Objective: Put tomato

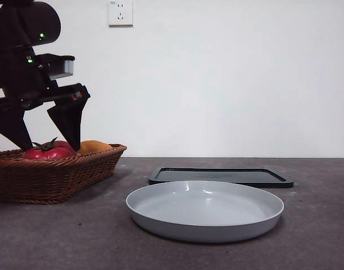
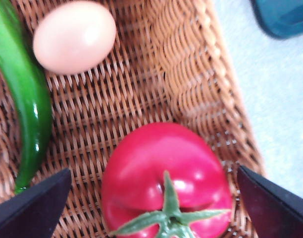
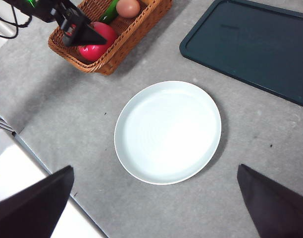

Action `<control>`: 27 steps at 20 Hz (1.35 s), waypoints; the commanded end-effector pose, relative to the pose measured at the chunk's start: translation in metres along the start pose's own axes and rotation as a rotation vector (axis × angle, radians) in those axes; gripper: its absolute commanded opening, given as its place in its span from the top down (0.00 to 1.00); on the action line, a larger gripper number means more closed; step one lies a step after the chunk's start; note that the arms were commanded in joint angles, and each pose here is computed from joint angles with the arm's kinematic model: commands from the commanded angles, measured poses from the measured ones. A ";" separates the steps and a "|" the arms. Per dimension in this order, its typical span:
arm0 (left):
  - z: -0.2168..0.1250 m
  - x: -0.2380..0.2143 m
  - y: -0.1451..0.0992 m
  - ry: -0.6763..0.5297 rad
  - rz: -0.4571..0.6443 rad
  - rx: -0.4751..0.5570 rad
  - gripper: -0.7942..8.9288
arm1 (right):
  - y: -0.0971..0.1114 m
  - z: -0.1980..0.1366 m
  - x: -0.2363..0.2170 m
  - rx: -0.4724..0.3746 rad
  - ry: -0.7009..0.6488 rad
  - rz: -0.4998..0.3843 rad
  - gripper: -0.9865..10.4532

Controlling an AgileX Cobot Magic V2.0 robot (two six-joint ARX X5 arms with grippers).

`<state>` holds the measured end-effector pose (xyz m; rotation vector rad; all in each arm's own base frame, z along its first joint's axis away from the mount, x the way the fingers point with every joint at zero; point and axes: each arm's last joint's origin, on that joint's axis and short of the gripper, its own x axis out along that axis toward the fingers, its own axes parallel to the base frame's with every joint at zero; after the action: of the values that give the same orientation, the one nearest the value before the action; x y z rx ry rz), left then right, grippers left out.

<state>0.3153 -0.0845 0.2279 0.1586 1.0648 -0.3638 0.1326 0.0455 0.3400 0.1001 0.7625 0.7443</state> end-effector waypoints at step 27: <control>0.022 -0.026 -0.168 0.009 -0.419 0.465 0.60 | 0.002 0.005 -0.003 -0.018 -0.019 0.003 0.44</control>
<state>0.2591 -0.2364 0.2728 0.3283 1.0133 -0.9701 0.1325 0.0455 0.3401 0.1004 0.7623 0.7442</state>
